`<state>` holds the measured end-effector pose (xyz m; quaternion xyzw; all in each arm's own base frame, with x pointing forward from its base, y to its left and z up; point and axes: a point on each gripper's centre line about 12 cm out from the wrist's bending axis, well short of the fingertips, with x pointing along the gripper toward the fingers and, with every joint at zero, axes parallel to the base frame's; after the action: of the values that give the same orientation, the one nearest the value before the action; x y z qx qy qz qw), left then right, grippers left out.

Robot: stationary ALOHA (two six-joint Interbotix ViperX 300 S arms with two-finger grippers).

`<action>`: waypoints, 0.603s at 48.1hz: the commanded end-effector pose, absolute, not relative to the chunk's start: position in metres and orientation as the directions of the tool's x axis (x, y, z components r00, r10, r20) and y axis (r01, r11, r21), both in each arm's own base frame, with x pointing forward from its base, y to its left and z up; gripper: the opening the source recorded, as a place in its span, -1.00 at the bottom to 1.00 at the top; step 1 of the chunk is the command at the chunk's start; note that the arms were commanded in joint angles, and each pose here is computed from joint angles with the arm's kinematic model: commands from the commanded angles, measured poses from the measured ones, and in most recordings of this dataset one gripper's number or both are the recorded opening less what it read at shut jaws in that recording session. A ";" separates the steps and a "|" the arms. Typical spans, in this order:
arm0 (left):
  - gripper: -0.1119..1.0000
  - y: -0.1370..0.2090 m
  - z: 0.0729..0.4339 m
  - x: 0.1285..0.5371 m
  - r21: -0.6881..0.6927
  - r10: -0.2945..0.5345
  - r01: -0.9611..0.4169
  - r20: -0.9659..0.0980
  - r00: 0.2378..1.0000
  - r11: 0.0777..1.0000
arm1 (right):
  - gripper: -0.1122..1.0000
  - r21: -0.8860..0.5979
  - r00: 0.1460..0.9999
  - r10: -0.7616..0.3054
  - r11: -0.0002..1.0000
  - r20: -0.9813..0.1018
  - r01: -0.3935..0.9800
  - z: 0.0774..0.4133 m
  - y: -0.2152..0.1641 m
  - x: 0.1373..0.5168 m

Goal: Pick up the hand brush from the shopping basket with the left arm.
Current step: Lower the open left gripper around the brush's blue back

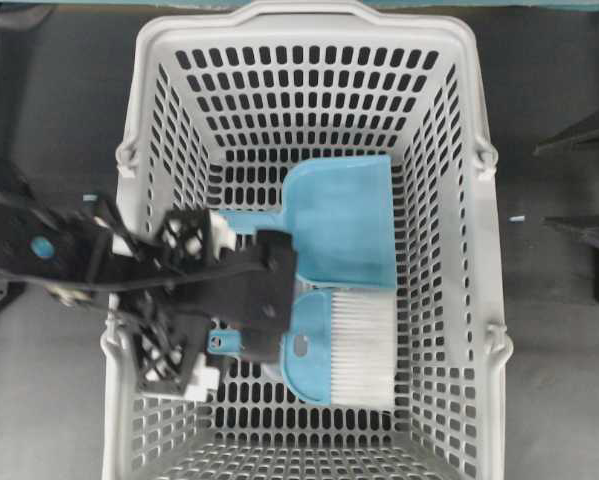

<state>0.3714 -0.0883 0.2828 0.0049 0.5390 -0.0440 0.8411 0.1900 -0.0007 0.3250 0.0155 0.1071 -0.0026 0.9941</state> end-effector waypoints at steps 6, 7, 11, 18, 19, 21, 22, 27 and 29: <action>0.83 -0.097 0.267 0.381 -0.052 -0.065 0.043 -0.920 0.388 0.998 | 0.62 0.033 0.986 -0.004 0.999 -0.169 0.010 0.326 -0.001 0.191; 0.83 -0.097 0.265 0.382 -0.053 -0.064 0.040 -0.921 0.384 0.998 | 0.62 0.033 0.986 -0.003 0.999 -0.165 0.008 0.326 -0.001 0.191; 0.83 -0.098 0.253 0.384 -0.049 -0.058 0.034 -0.931 0.360 0.998 | 0.62 0.034 0.988 -0.003 0.999 -0.151 0.008 0.325 -0.001 0.191; 0.83 -0.099 0.231 0.391 -0.042 -0.050 0.029 -0.943 0.330 0.999 | 0.62 0.032 0.989 -0.003 0.999 -0.150 0.008 0.322 -0.001 0.190; 0.83 -0.100 0.229 0.393 -0.045 -0.052 0.030 -0.942 0.332 0.999 | 0.62 0.032 0.988 -0.005 0.999 -0.151 0.010 0.322 -0.001 0.190; 0.83 -0.101 0.223 0.396 -0.044 -0.052 0.031 -0.942 0.332 0.999 | 0.62 0.034 0.988 -0.003 0.999 -0.153 0.008 0.321 -0.001 0.190; 0.83 -0.101 0.220 0.398 -0.044 -0.051 0.028 -0.942 0.331 0.999 | 0.62 0.034 0.988 -0.003 0.999 -0.154 0.008 0.320 -0.001 0.190; 0.83 -0.102 0.201 0.401 -0.037 -0.042 0.024 -0.954 0.297 0.999 | 0.62 0.034 0.989 -0.005 0.999 -0.147 0.010 0.321 -0.001 0.189; 0.83 -0.102 0.193 0.401 -0.033 -0.038 0.024 -0.959 0.281 0.999 | 0.62 0.034 0.990 -0.003 0.999 -0.138 0.008 0.322 -0.001 0.188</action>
<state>0.3987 -0.1010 0.2009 -0.0082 0.5958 -0.0201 0.8029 0.1880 -0.0008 0.3165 0.0155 0.0819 -0.0029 0.9965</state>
